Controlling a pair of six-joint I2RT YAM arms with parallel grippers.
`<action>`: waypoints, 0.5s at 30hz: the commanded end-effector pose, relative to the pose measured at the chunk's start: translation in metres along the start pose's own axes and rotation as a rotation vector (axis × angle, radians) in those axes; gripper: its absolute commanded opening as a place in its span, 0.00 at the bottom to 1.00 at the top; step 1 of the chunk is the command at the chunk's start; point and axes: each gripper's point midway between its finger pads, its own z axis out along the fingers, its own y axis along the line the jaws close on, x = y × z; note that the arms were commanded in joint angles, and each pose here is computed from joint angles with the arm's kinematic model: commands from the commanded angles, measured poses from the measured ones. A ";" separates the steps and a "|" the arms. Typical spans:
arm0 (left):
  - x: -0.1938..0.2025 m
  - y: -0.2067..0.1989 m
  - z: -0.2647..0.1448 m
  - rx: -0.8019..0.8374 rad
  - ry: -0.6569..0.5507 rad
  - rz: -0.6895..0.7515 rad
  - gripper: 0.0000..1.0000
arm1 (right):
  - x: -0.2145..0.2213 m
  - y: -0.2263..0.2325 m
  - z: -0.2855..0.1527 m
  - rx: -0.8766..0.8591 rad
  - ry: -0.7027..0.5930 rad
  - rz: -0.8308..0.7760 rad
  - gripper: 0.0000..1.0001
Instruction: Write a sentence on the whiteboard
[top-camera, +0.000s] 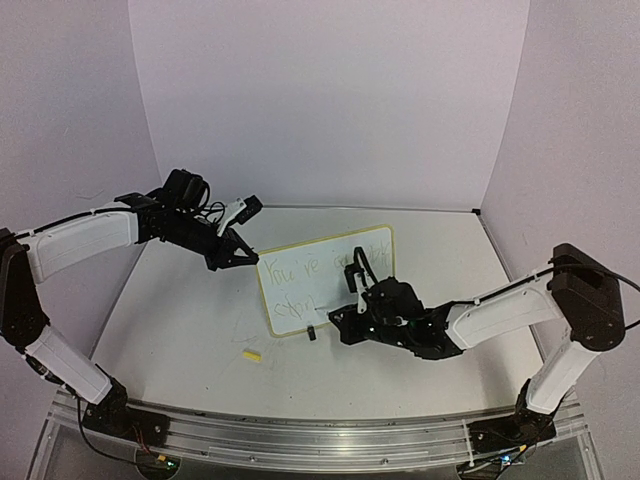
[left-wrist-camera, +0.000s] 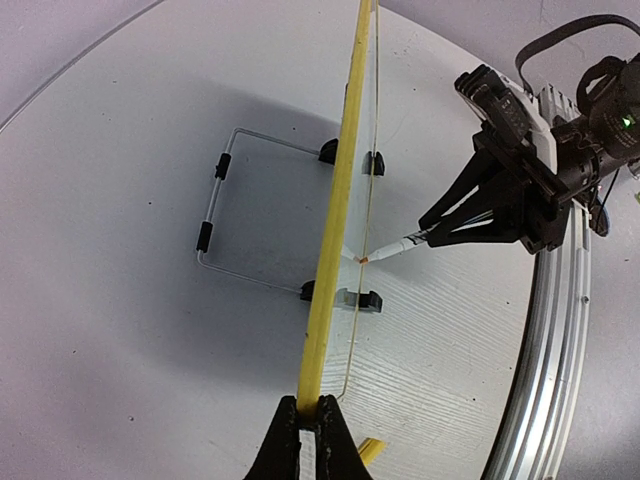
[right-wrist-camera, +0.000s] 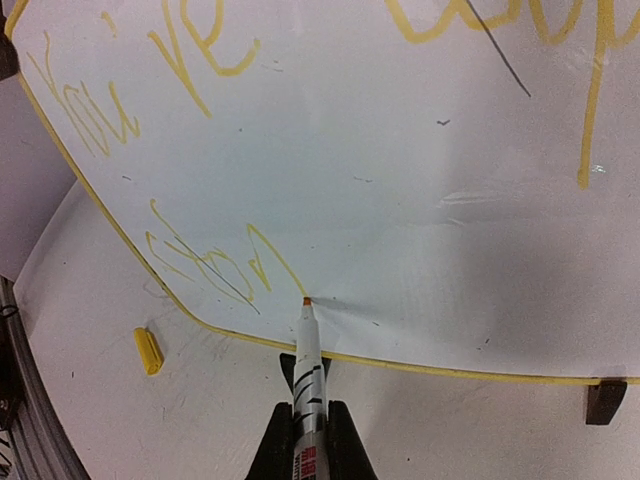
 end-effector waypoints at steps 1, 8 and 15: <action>0.006 -0.001 0.002 -0.012 0.032 0.036 0.00 | -0.007 -0.003 0.001 0.016 -0.034 0.017 0.00; 0.006 -0.001 0.002 -0.012 0.032 0.036 0.00 | -0.026 0.011 -0.022 -0.070 -0.099 0.029 0.00; 0.006 -0.002 0.002 -0.010 0.031 0.037 0.00 | -0.032 0.010 -0.028 -0.090 -0.117 0.036 0.00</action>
